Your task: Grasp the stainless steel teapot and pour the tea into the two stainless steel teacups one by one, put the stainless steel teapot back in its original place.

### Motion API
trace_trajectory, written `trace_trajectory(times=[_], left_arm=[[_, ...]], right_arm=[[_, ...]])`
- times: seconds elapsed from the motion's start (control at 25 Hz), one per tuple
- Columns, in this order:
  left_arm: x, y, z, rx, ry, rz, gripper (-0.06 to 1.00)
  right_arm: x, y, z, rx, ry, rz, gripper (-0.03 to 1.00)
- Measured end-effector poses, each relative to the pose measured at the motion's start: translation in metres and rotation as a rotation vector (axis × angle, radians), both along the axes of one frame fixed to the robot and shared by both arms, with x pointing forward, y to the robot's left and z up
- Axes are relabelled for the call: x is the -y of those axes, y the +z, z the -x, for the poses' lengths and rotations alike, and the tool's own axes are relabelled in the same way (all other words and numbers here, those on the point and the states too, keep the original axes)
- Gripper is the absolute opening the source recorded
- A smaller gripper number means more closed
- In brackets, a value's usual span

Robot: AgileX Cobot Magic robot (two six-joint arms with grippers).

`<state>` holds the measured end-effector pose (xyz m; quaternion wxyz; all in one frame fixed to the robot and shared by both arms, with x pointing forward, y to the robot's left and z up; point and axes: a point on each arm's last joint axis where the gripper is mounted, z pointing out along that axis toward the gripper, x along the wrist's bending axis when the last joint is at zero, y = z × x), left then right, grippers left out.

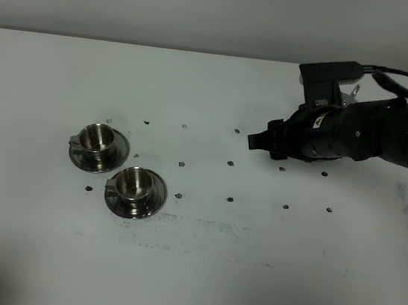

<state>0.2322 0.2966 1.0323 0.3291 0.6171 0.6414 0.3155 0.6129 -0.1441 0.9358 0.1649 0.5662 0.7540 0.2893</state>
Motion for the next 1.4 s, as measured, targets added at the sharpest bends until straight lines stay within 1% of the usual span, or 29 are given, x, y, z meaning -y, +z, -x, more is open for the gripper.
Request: trace_trajectory(times=[0.16,0.4,0.56,0.68,0.88,1.12,1.4], left_arm=[[0.000,0.000,0.000,0.000,0.000,0.000,0.36],[0.000,0.000,0.000,0.000,0.000,0.000,0.36],[0.000,0.000,0.000,0.000,0.000,0.000,0.36],[0.000,0.000,0.000,0.000,0.000,0.000,0.36],[0.000,0.000,0.000,0.000,0.000,0.000,0.36],[0.000,0.000,0.000,0.000,0.000,0.000,0.36],[0.000,0.000,0.000,0.000,0.000,0.000,0.36]], right_arm=[[-0.001,-0.017,-0.005,0.000,-0.034,-0.018,0.49],[0.007,-0.023,-0.006,-0.041,-0.068,-0.002,0.45],[0.016,-0.026,-0.004,-0.093,-0.090,0.036,0.42],[0.021,-0.028,-0.004,-0.110,-0.100,0.068,0.41],[0.029,-0.029,-0.004,-0.118,-0.132,0.117,0.41],[0.040,-0.030,-0.006,-0.128,-0.177,0.154,0.41],[0.046,-0.028,-0.005,-0.127,-0.206,0.203,0.41]])
